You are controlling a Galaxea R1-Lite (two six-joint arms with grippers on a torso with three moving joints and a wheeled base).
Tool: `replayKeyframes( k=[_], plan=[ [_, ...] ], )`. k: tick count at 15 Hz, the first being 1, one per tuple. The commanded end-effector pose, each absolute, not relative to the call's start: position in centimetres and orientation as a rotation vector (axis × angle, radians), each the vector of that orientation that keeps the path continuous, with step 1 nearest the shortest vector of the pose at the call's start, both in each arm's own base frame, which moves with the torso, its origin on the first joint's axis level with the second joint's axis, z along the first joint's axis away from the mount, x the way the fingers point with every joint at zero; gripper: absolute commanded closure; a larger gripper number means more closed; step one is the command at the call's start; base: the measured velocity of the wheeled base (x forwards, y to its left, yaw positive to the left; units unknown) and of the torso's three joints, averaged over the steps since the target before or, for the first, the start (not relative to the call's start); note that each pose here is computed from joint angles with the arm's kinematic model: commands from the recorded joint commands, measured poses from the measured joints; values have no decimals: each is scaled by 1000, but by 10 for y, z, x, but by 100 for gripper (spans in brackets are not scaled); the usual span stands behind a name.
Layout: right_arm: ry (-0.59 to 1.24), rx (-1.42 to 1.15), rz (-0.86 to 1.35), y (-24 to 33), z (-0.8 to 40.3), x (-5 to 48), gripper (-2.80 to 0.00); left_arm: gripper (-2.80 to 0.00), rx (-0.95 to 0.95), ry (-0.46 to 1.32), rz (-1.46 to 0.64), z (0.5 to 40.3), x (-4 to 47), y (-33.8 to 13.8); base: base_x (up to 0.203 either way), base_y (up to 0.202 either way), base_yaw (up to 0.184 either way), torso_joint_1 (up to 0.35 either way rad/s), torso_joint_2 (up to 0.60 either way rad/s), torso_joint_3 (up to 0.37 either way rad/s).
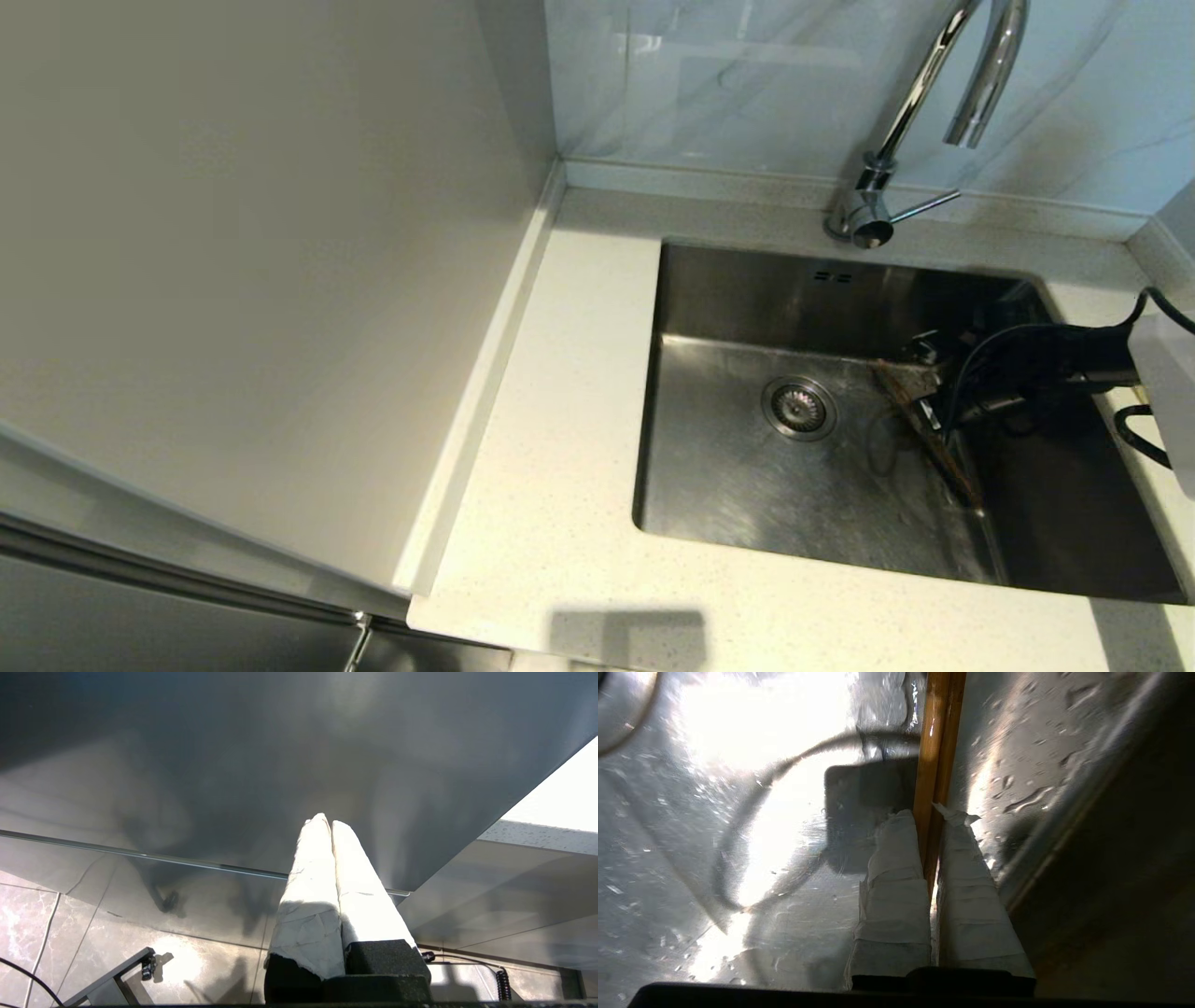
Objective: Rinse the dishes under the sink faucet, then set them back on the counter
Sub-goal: Put the chopsticks back to the table from the sink
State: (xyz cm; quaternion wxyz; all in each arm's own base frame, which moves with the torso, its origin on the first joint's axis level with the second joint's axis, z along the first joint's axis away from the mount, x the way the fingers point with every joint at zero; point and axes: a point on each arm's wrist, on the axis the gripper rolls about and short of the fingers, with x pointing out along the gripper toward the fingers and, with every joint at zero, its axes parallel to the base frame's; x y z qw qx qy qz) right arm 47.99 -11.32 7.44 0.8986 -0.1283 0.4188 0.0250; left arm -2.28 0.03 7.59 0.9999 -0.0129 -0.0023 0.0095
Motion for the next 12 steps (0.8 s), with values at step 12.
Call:
replayKeyframes(
  k=[12],
  plan=[
    [754,-240,-37,-139,169,415,0,0,-26,-8,20,76,-23,0,0,0,0,0,0,0]
  ],
)
